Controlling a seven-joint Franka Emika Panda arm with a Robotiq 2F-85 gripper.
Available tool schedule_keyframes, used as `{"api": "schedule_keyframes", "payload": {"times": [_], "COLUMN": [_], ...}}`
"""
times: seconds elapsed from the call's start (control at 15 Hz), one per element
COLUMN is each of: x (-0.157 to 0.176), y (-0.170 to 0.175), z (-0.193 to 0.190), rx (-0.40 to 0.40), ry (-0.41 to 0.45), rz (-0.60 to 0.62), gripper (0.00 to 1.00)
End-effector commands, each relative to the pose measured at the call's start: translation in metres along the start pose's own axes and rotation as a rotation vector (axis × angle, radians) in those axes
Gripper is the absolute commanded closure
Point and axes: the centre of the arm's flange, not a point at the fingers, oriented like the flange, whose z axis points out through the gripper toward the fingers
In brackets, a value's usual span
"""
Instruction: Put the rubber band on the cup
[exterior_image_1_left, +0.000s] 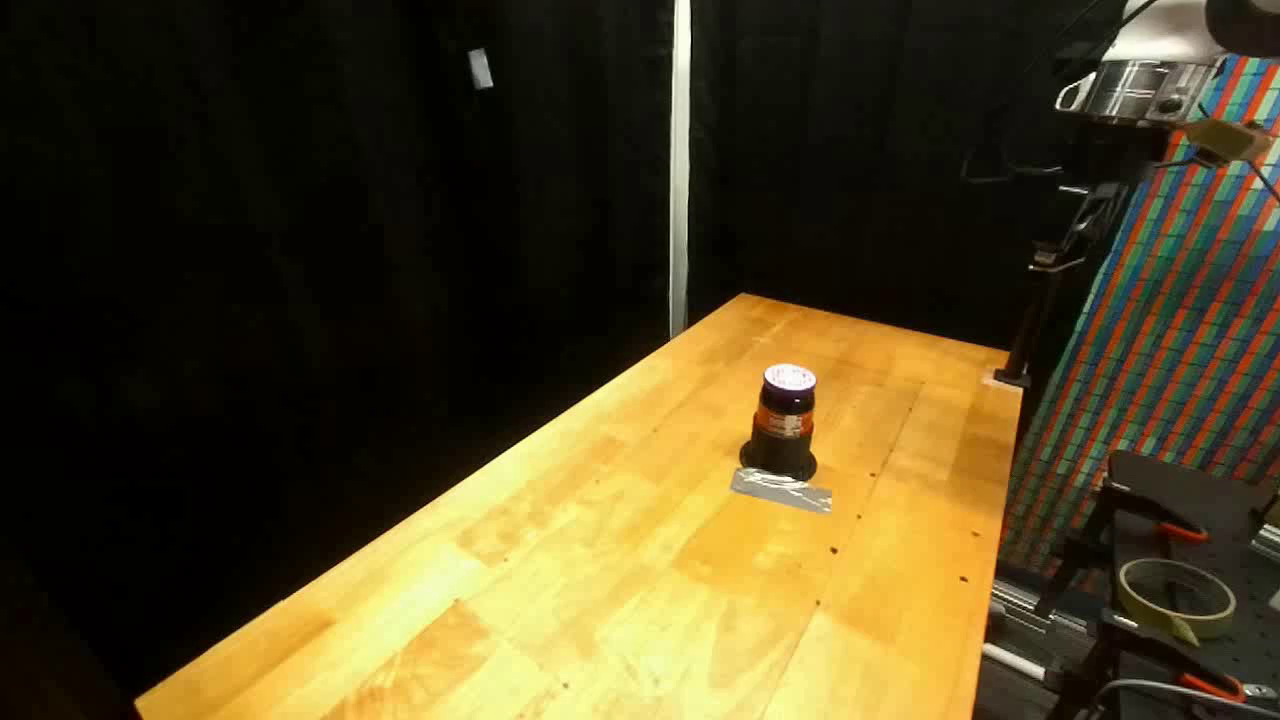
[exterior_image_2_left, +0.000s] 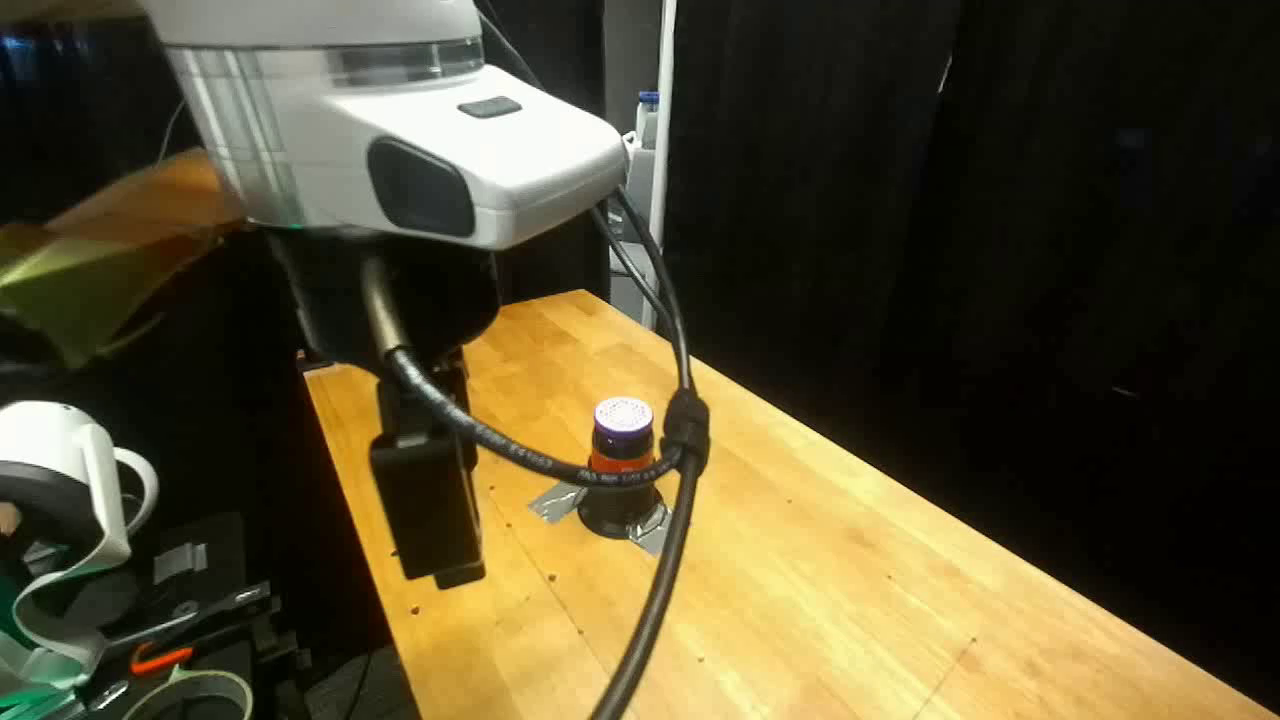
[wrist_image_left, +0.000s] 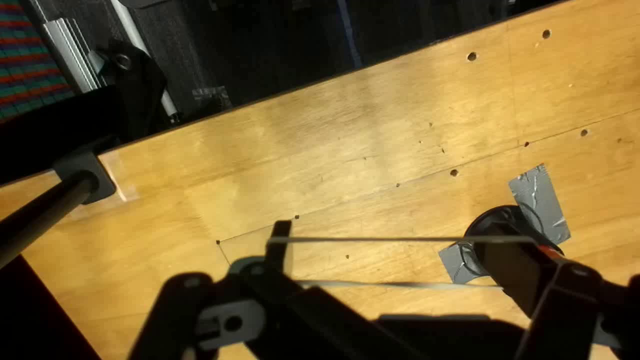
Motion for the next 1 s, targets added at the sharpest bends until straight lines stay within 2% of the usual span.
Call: {"api": "schedule_keyframes", "payload": {"times": [0.0, 0.6, 0.67, 0.93], "x": [0.001, 0.001, 0.007, 0.07], "y": [0.0, 0.0, -0.007, -0.084], "z": [-0.001, -0.002, -0.003, -0.005], "rx": [0.0, 0.0, -0.012, -0.062], "ry": [0.002, 0.004, 0.01, -0.018], "rz": [0.0, 0.0, -0.007, -0.053], "gripper": [0.0, 0.0, 0.0, 0.0]}}
